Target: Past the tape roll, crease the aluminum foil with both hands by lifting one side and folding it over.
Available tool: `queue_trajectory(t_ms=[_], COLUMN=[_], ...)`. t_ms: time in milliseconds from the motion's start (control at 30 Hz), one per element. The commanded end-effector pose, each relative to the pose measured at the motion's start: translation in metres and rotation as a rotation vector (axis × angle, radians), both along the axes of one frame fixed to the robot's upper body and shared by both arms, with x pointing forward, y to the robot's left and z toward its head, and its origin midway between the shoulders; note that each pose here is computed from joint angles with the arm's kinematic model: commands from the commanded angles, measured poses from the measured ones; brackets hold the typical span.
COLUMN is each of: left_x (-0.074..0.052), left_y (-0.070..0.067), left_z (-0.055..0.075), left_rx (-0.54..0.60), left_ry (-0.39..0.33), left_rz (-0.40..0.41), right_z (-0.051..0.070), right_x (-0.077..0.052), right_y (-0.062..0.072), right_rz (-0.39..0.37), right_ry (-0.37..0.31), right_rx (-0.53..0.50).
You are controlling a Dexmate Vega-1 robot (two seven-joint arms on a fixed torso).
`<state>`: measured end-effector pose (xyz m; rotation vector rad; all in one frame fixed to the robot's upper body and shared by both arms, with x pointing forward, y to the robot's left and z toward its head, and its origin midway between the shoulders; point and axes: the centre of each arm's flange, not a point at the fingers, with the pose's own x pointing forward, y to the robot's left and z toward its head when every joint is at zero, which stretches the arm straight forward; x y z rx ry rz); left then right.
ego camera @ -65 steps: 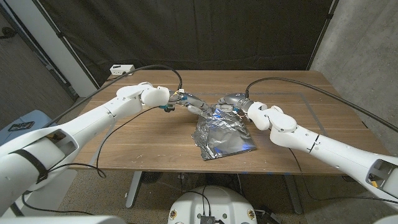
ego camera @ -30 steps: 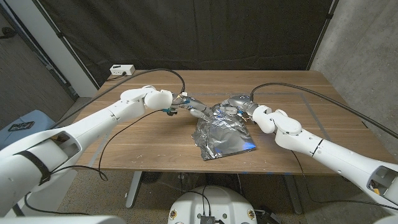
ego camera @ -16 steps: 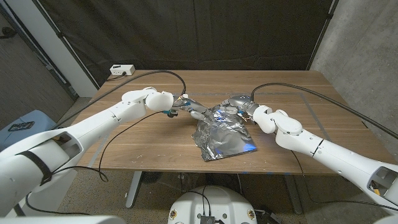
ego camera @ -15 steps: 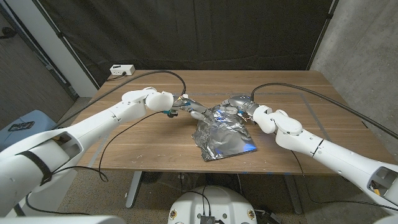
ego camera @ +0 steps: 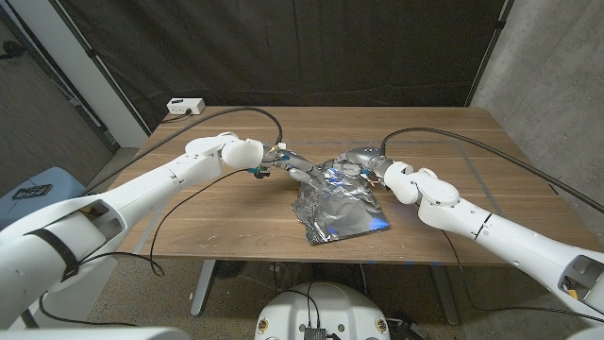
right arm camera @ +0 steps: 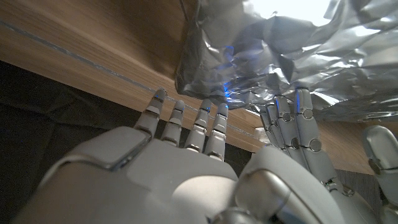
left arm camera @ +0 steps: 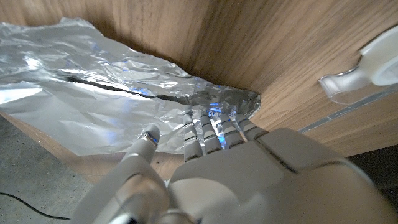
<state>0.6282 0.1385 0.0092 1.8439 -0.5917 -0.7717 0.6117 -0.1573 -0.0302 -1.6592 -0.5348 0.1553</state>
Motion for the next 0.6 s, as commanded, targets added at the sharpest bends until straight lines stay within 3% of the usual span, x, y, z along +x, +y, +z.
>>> queue_trajectory(t_ms=[33,367,600], left_x=[0.0002,0.0027,0.0045], left_y=[0.0011,0.0016,0.0004], left_z=[-0.002,-0.0014,-0.0013], left_rx=[0.007,0.014,0.018], left_ry=[0.007,0.012,0.009], left_rz=[0.012,0.012,0.01], right_z=[-0.0082,-0.0163,-0.0117], right_x=[0.0046,0.0114,0.0077], right_y=[-0.0011,-0.0014,-0.0024], right_rz=[0.01,0.015,0.011], right_ry=[0.01,0.037,0.022], right_rx=[-0.011,-0.026,-0.024])
